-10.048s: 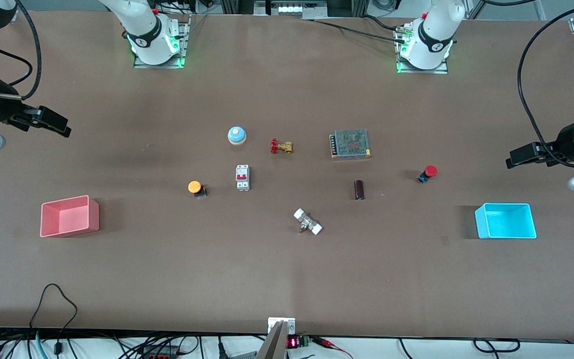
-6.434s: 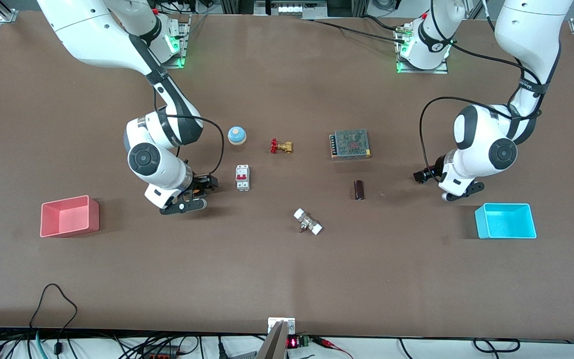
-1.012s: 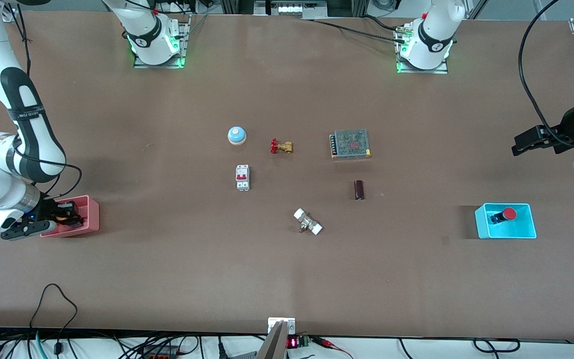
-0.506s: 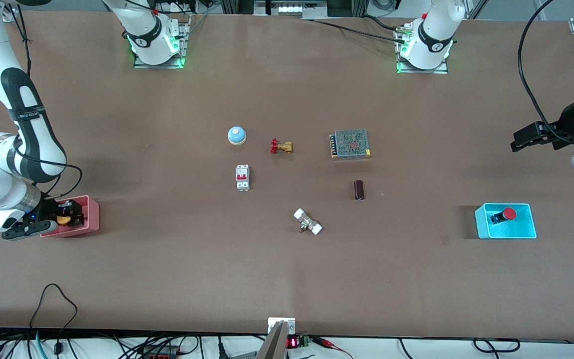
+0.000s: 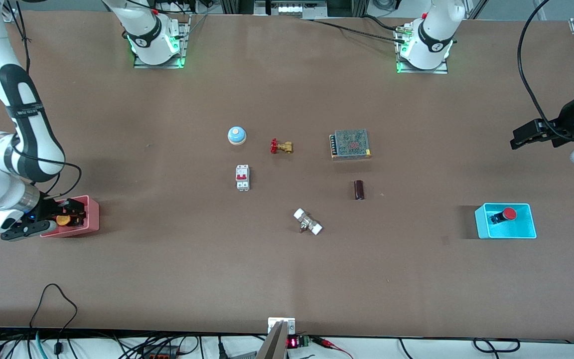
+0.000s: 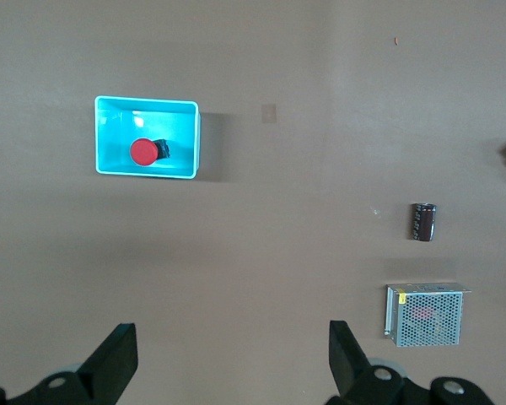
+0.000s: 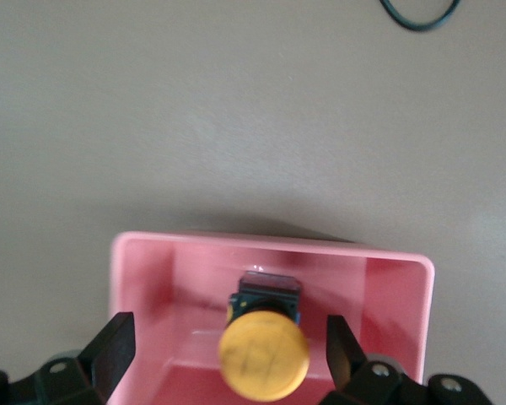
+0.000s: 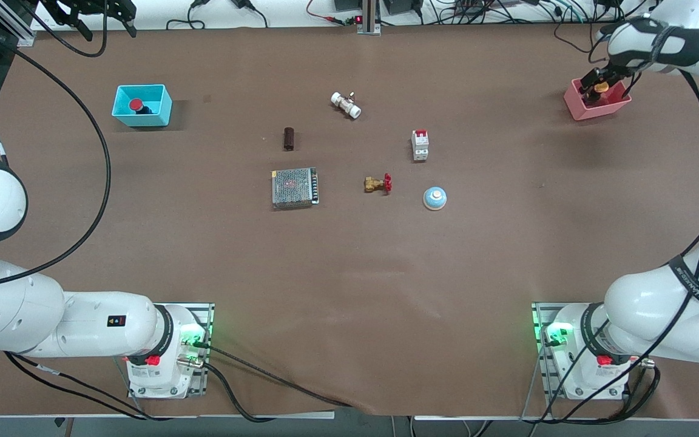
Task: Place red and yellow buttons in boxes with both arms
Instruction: 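Open the right gripper and raise it away from the pink box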
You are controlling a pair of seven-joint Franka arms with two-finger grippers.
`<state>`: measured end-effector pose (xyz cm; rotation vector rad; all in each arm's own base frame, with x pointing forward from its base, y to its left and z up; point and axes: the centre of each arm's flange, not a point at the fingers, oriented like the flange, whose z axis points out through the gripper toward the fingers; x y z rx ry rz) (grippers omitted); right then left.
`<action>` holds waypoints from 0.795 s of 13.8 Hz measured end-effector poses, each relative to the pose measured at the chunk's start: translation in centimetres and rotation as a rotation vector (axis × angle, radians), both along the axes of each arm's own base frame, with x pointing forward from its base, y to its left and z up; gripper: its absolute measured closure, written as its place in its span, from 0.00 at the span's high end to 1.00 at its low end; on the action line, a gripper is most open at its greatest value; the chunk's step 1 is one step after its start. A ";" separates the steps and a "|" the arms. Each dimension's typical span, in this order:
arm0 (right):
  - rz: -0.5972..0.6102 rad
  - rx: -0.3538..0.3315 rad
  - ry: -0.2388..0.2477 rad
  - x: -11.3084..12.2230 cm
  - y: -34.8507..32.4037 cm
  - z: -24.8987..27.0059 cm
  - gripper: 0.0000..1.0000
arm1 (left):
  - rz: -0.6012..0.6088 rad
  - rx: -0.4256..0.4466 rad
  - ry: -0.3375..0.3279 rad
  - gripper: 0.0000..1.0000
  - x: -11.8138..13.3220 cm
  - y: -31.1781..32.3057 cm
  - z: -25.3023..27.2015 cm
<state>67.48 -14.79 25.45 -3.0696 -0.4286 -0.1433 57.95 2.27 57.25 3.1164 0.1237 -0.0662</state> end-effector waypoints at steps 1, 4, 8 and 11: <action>0.007 0.002 0.003 0.1 0.6 2.3 1.00 | 0.000 0.000 0.001 1.00 0.0 0.0 0.0; -0.011 -0.001 0.026 -0.7 3.3 11.3 1.00 | 0.001 0.000 0.001 1.00 0.0 0.0 0.0; -0.163 -0.014 0.006 -4.1 11.3 24.8 1.00 | 0.002 0.000 0.002 1.00 0.0 0.0 -0.1; -0.204 -0.025 -0.018 -6.9 16.0 30.7 1.00 | 0.004 0.000 0.002 1.00 0.0 0.1 -0.1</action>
